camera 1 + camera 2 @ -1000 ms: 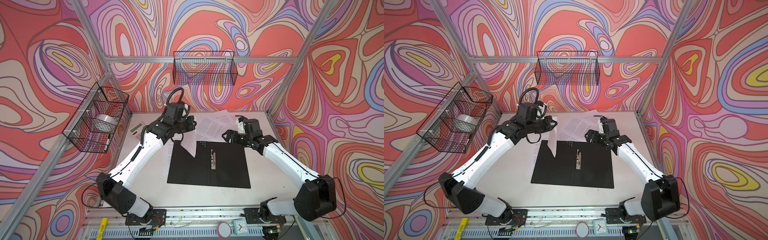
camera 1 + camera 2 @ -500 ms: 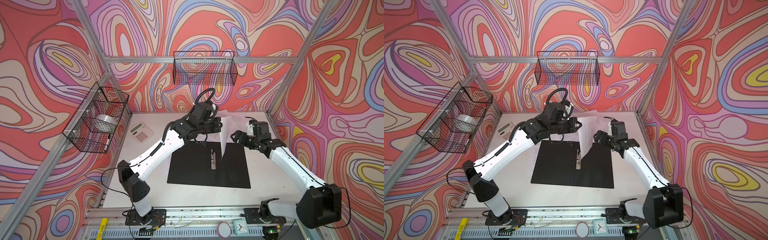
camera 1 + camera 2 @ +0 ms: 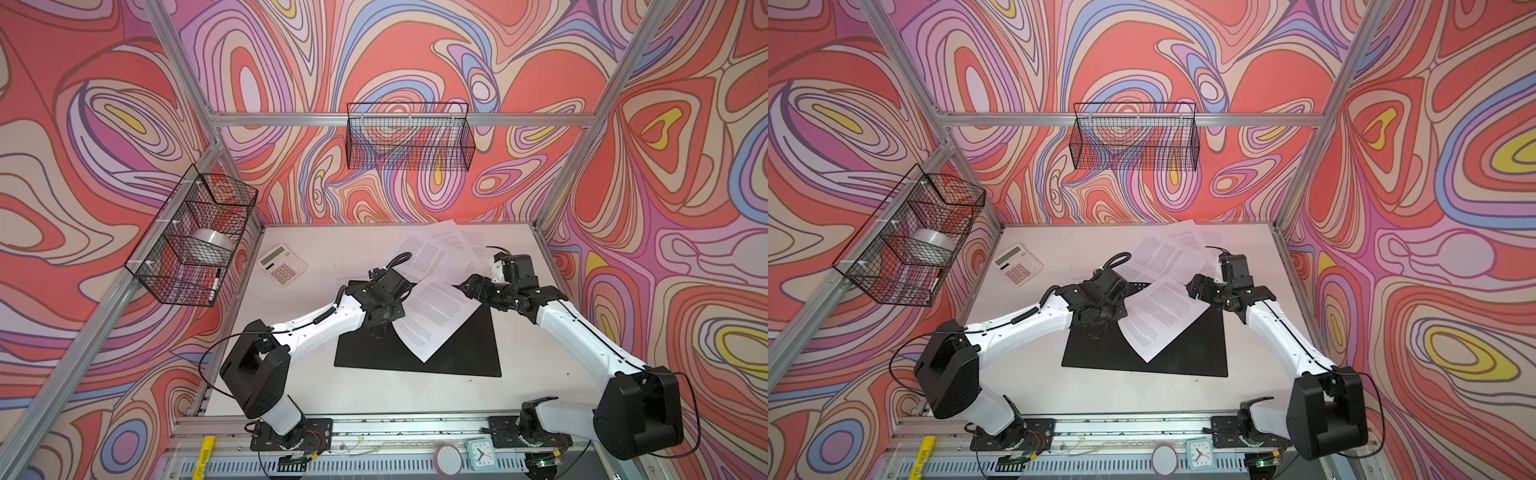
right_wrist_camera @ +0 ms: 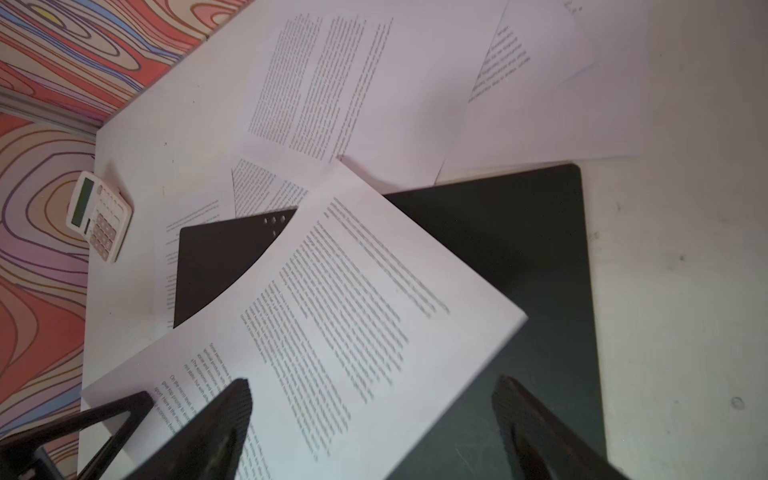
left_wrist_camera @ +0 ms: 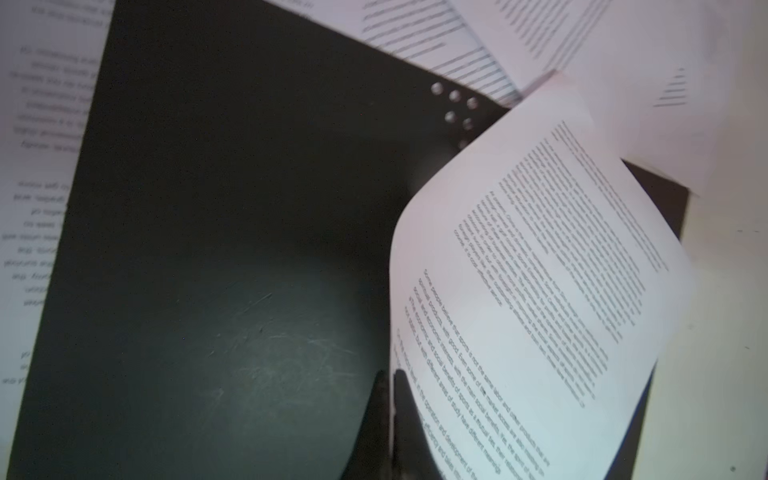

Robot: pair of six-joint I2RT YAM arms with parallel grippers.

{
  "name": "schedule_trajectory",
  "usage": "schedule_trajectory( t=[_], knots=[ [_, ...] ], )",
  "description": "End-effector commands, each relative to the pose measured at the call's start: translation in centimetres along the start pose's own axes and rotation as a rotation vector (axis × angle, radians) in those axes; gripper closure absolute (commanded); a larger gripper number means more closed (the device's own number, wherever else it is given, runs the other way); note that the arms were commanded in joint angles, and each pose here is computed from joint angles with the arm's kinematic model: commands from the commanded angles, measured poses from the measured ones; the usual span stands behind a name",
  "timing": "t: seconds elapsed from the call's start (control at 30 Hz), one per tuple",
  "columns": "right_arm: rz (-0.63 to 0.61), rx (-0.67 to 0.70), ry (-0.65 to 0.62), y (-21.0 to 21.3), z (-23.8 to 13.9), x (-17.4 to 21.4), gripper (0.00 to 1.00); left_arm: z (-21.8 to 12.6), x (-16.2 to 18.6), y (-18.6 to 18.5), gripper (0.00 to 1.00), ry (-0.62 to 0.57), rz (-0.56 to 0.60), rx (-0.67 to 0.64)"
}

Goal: Put the files into the folder

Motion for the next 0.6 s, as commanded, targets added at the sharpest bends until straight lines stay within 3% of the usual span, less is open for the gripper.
schedule_trajectory(
  t=[0.0, 0.27, 0.57],
  knots=[
    [0.031, -0.048, 0.044, 0.0, 0.4, 1.8, 0.05, 0.8, -0.1, 0.9, 1.0, -0.03, -0.113, -0.019],
    [0.088, -0.099, 0.131, -0.3, 2.3, 5.4, 0.08, 2.8, 2.6, 1.4, 1.0, 0.015, -0.2, -0.035],
    [0.193, -0.184, 0.198, -0.2, 4.5, 8.0, 0.1, 4.1, 3.9, 0.6, 1.0, 0.058, -0.206, -0.026]
  ],
)
Point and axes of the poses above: each gripper's point midway between its finger pads, its own z axis out along the fingers, its own y axis along the line the jaws close on, x = y × z, the point moved 1 cm from there along -z, back along the fingers
